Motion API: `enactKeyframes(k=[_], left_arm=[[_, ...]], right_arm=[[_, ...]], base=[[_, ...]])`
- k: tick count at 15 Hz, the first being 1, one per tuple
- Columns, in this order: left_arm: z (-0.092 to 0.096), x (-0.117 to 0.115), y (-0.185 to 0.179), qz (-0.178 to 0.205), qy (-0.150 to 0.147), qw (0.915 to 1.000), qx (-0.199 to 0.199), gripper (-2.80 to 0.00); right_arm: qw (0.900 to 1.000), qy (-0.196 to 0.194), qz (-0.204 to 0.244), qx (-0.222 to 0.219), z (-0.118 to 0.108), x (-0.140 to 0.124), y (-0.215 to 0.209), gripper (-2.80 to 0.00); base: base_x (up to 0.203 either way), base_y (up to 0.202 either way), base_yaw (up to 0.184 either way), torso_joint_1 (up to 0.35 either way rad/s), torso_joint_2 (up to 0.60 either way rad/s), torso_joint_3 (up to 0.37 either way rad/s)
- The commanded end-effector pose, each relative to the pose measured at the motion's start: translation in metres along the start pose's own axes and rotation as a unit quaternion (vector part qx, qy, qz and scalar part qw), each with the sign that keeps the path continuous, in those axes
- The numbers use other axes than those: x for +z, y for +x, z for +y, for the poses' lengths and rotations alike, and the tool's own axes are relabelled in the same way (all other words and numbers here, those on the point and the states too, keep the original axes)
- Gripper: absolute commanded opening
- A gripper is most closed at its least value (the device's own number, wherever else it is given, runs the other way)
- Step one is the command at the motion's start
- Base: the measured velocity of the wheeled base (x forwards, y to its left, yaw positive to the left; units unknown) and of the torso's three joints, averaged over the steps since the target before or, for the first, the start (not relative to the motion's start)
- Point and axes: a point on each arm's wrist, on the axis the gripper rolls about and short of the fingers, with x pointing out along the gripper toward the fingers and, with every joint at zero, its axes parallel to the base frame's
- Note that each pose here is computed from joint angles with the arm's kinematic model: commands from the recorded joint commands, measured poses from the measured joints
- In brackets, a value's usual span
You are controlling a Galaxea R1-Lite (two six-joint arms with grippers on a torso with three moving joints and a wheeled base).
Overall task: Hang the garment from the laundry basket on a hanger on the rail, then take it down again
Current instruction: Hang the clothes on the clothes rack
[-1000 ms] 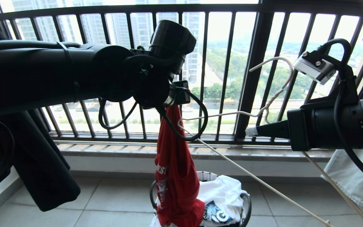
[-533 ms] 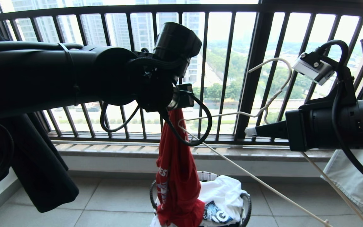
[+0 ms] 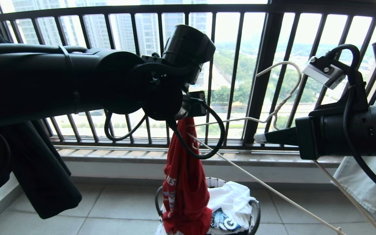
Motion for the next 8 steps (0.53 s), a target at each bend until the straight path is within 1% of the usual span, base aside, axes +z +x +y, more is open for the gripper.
enactKeyframes(k=[1, 3, 5, 6, 8], left_arm=[[0.0, 0.001, -0.007, 0.006, -0.002, 0.9998, -0.017, -2.8], [0.0, 0.002, -0.007, 0.006, -0.002, 0.9998, -0.021, -2.8], [0.002, 0.006, -0.015, 0.009, -0.004, 0.9994, -0.032, -2.8], [-0.001, 0.0, -0.015, 0.02, 0.001, 0.9992, -0.033, -2.8], [-0.002, -0.01, -0.007, 0.036, 0.01, 0.999, -0.026, -2.8]], right_arm=[[1.0, -0.024, 0.006, 0.0, -0.001, -0.006, -0.002, -2.8], [0.999, -0.031, 0.005, 0.004, 0.0, -0.007, -0.005, -2.8], [0.999, -0.047, 0.004, 0.001, -0.002, -0.009, -0.002, -2.8], [0.999, -0.05, -0.011, -0.002, -0.004, -0.008, 0.0, -2.8], [0.998, -0.06, -0.028, -0.008, -0.006, -0.009, 0.003, -2.8]], base=[[0.0, 0.0, 0.0, 0.0, 0.0, 0.0], [0.0, 0.0, 0.0, 0.0, 0.0, 0.0], [0.0, 0.0, 0.0, 0.0, 0.0, 0.0], [0.0, 0.0, 0.0, 0.0, 0.0, 0.0], [0.0, 0.0, 0.0, 0.0, 0.0, 0.0]])
